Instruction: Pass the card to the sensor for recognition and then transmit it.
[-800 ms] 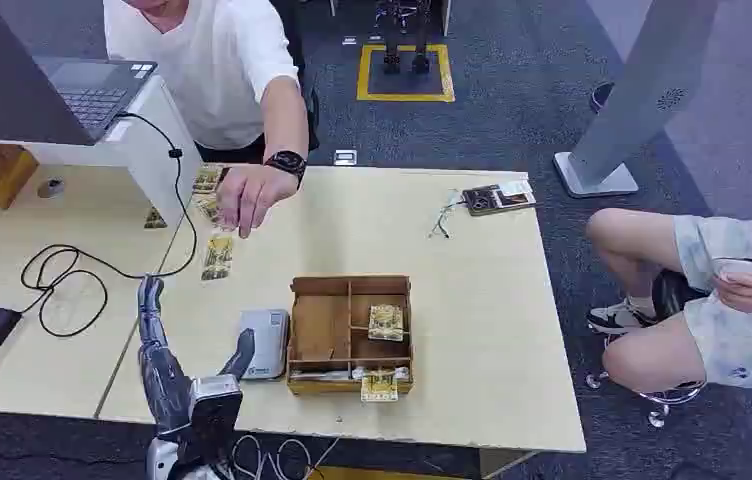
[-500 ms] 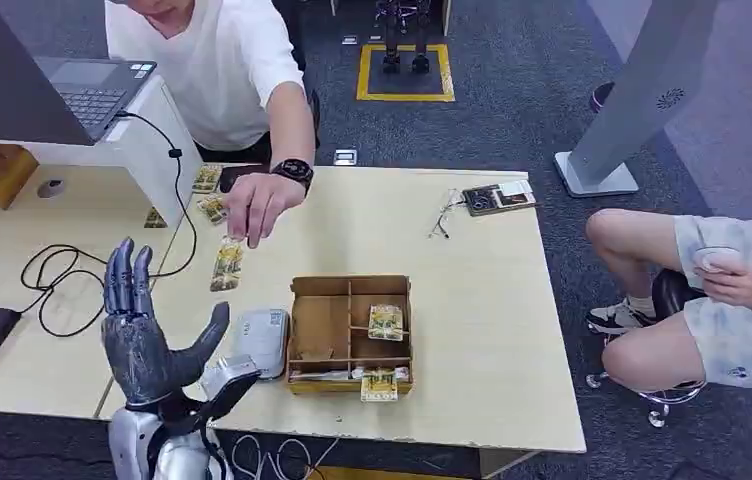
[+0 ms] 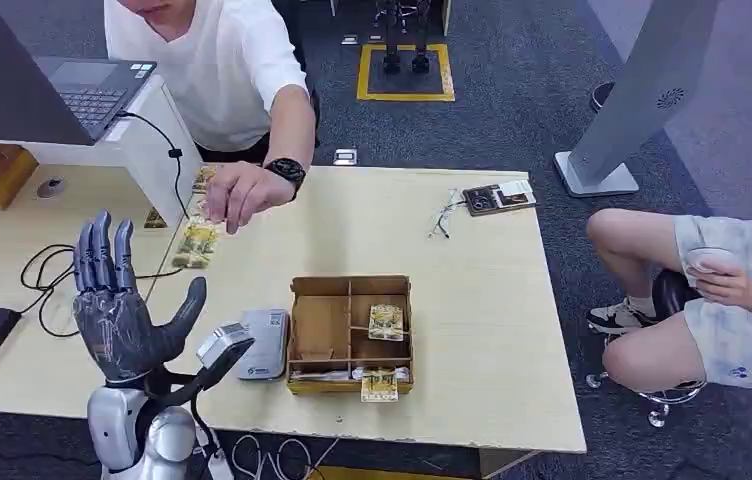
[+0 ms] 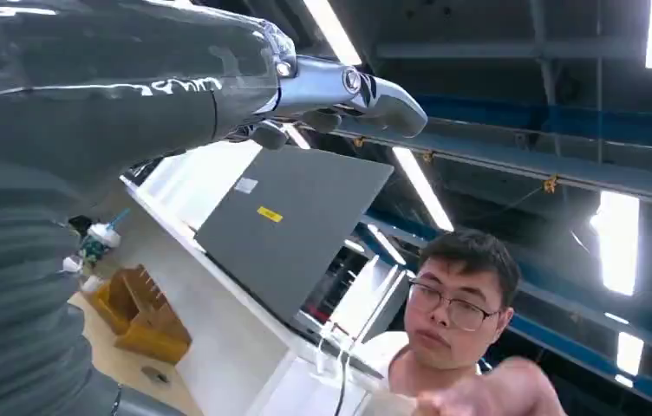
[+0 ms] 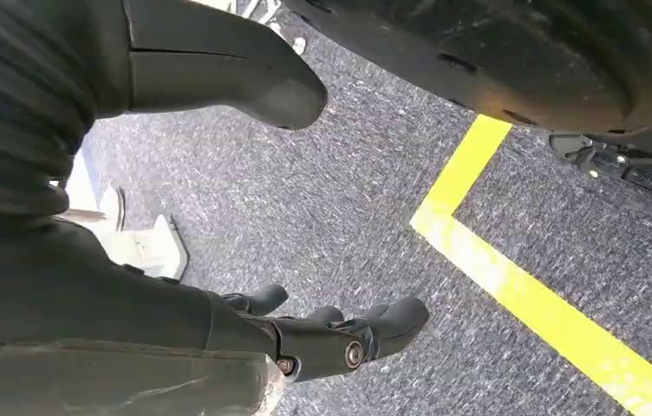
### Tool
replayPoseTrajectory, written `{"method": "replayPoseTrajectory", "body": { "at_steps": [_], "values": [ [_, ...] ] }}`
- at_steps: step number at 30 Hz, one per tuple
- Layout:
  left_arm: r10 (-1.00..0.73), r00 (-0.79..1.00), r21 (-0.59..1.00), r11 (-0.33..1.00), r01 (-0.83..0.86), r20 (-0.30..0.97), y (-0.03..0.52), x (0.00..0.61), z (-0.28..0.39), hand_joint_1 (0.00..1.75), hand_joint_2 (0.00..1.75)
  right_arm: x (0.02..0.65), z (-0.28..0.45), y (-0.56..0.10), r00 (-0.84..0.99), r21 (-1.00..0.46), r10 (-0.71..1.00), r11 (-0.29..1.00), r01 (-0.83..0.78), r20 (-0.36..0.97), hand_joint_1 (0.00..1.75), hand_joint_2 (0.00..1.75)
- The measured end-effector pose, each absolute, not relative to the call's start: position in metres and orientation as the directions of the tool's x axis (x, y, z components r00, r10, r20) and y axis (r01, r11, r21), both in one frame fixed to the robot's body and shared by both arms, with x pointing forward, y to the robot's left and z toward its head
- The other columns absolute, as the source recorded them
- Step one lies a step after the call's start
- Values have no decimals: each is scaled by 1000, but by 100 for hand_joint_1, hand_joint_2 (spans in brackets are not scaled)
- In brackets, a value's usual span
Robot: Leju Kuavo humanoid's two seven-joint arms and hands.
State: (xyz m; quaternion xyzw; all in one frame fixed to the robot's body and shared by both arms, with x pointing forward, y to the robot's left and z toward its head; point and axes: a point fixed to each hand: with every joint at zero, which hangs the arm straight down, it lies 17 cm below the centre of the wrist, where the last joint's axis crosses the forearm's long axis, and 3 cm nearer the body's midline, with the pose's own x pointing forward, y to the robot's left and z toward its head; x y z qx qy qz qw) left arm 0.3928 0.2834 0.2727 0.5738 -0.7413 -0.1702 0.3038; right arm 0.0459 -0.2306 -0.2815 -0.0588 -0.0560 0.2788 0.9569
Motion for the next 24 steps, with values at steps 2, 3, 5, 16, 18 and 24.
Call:
{"method": "replayPoseTrajectory", "body": {
  "at_steps": [2, 3, 5, 16, 18, 24],
  "values": [
    [-953, -154, 601, 284, -747, 259, 284, 393, 273, 0, 175, 46, -282, -231, 838, -143, 540, 838, -527, 74, 0, 175],
    [-952, -152, 599, 286, -748, 265, 285, 393, 272, 0, 175, 46, -282, -231, 838, -142, 540, 838, -527, 74, 0, 175],
    [-951, -151, 598, 288, -748, 269, 286, 393, 272, 0, 175, 46, -282, -231, 839, -143, 540, 838, -527, 74, 0, 175],
    [-945, -149, 589, 300, -750, 292, 289, 393, 272, 0, 175, 46, -282, -231, 840, -143, 537, 840, -524, 74, 0, 175],
    [-943, -150, 587, 303, -750, 296, 289, 392, 272, 0, 175, 46, -282, -231, 841, -144, 536, 840, -523, 74, 0, 175],
    [-942, -150, 585, 306, -751, 301, 290, 392, 272, 0, 175, 46, -282, -231, 843, -143, 533, 842, -520, 74, 0, 175]
  ]
}}
